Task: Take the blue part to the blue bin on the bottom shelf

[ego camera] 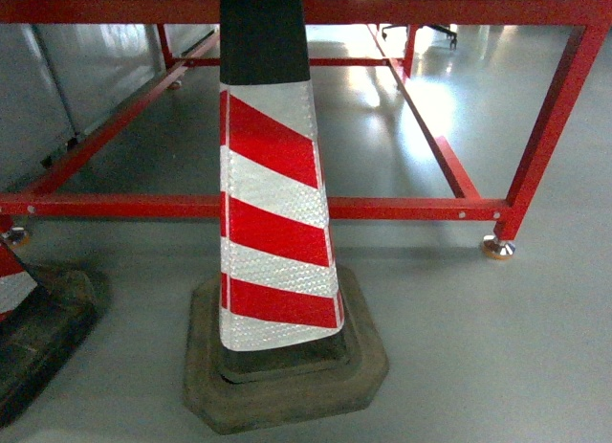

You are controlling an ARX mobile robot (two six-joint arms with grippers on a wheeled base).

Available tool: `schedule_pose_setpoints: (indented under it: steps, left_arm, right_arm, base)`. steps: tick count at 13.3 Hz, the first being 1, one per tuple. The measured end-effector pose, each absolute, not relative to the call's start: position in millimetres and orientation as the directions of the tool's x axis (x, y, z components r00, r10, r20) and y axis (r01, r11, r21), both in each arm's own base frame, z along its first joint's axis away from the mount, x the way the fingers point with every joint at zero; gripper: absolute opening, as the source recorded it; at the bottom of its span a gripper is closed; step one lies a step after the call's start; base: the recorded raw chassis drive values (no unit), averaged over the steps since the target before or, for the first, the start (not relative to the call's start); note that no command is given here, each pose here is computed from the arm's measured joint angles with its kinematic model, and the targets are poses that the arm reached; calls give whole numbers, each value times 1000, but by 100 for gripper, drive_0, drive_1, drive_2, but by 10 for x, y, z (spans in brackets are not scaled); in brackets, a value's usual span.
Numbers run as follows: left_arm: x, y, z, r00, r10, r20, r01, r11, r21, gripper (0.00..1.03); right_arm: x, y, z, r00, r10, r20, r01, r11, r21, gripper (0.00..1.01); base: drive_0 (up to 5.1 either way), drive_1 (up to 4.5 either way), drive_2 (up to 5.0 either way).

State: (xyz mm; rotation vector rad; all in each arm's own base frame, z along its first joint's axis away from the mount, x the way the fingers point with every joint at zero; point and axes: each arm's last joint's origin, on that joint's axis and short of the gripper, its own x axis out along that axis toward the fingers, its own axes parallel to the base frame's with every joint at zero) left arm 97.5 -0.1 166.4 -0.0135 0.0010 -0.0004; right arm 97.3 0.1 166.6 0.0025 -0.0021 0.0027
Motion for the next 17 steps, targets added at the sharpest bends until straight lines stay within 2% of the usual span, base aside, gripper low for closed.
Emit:
schedule_pose_setpoints:
  steps: [17]
  left_arm:
    - [975,-1,1661,1000,-1,-4,1,1000,-14,98]
  right_arm:
    - [973,0,1665,1000,2,0,-2,1000,3,98]
  base:
    - [0,0,0]
